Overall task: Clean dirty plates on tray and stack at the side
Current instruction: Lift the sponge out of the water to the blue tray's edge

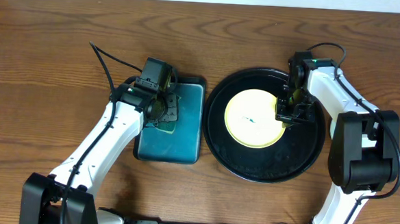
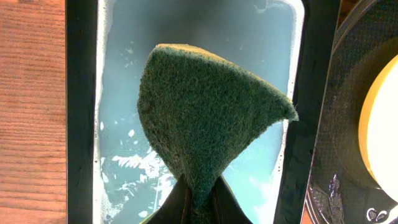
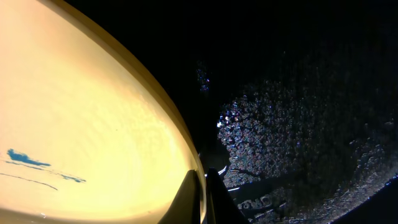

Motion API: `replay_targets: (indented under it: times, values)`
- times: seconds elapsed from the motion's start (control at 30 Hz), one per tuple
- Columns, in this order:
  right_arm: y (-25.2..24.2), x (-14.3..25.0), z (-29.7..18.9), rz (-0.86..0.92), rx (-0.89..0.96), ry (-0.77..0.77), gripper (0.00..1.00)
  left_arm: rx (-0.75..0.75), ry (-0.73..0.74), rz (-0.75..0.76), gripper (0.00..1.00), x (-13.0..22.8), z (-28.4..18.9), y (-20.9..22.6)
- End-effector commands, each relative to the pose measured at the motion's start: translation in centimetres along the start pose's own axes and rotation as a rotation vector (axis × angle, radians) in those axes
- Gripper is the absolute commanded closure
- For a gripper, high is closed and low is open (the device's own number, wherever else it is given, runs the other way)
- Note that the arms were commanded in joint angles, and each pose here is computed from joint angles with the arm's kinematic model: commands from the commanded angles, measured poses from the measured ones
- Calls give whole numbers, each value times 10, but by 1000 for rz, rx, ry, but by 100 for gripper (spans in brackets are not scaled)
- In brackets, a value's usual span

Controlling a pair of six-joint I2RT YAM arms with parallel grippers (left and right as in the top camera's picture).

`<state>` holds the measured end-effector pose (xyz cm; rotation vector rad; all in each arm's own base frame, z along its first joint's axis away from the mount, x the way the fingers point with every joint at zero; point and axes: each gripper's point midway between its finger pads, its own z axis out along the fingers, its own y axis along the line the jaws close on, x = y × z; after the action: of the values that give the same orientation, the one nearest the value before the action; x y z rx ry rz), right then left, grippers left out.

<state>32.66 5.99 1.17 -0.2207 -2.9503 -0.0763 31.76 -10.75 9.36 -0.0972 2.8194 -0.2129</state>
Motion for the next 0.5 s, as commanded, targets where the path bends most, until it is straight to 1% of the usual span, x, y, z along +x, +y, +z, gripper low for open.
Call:
replay_targets:
  times: [0.0, 0.2, 0.3, 0.47]
  values:
    - [-5, 1, 5, 4, 35, 8, 99, -18, -12, 5, 93, -2, -1, 4]
    - [-5, 1, 5, 4, 35, 8, 99, 17, -51, 16, 92, -11, -1, -3]
    - [-5, 1, 5, 4, 35, 8, 99, 126, -54, 69, 93, -14, -2, -22]
    - [-5, 1, 5, 4, 36, 8, 99, 257, -62, 73, 93, -21, -6, -34]
